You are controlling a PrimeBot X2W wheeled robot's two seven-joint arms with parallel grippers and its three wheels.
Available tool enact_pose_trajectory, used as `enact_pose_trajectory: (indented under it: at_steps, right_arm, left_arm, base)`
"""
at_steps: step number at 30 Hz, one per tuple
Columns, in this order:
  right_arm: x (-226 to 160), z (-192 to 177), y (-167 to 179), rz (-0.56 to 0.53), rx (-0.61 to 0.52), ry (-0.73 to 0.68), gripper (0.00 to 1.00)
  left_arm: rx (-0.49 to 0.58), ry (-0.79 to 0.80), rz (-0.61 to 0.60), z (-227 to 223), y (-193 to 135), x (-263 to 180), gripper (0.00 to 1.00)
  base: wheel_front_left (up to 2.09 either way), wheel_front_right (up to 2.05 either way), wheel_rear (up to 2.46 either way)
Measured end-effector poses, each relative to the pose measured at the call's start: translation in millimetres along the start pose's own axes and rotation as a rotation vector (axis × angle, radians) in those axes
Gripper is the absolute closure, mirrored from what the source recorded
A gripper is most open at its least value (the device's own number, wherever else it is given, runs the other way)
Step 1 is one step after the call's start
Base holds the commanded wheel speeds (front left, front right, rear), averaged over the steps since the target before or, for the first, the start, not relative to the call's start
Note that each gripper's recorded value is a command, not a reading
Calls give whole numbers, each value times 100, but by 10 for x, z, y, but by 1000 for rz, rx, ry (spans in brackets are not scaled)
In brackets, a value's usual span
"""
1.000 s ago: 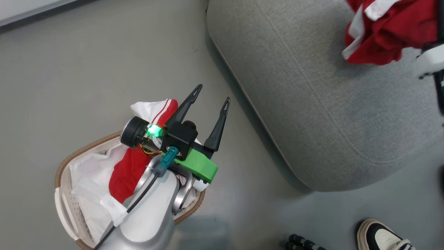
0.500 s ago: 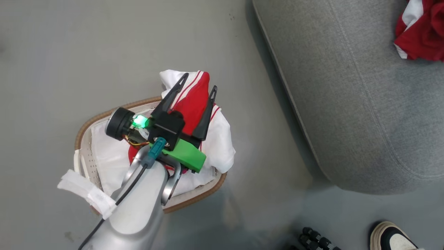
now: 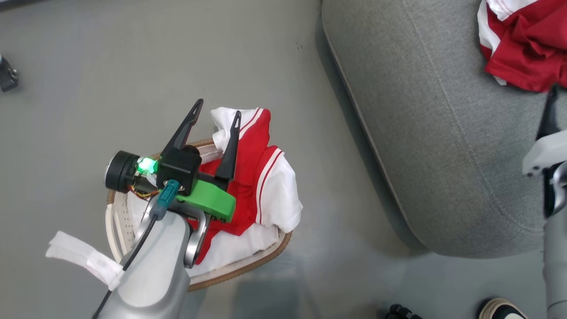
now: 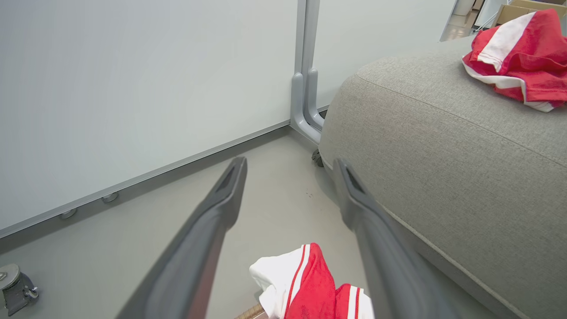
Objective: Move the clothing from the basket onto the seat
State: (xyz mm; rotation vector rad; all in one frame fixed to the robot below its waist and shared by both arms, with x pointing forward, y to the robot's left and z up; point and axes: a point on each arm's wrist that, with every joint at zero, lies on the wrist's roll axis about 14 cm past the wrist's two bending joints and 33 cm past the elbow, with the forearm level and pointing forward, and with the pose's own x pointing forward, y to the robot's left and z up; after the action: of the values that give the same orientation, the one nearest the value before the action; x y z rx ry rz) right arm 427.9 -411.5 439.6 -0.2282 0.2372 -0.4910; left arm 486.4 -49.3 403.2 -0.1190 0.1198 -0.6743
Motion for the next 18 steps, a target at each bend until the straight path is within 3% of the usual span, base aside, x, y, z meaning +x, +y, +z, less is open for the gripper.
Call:
enact_pose_trajectory:
  at_steps: [8,18]
  right_arm:
    - [-142,322,584,158,68,-105,0]
    - [-397,717,1451,403,158,-214,0]
  left_arm:
    - [14,-20,55,162,66,-145,0]
    - [17,13,279,163,561,-671,0]
  base:
    - [0,0,0]
    - [0,0,0]
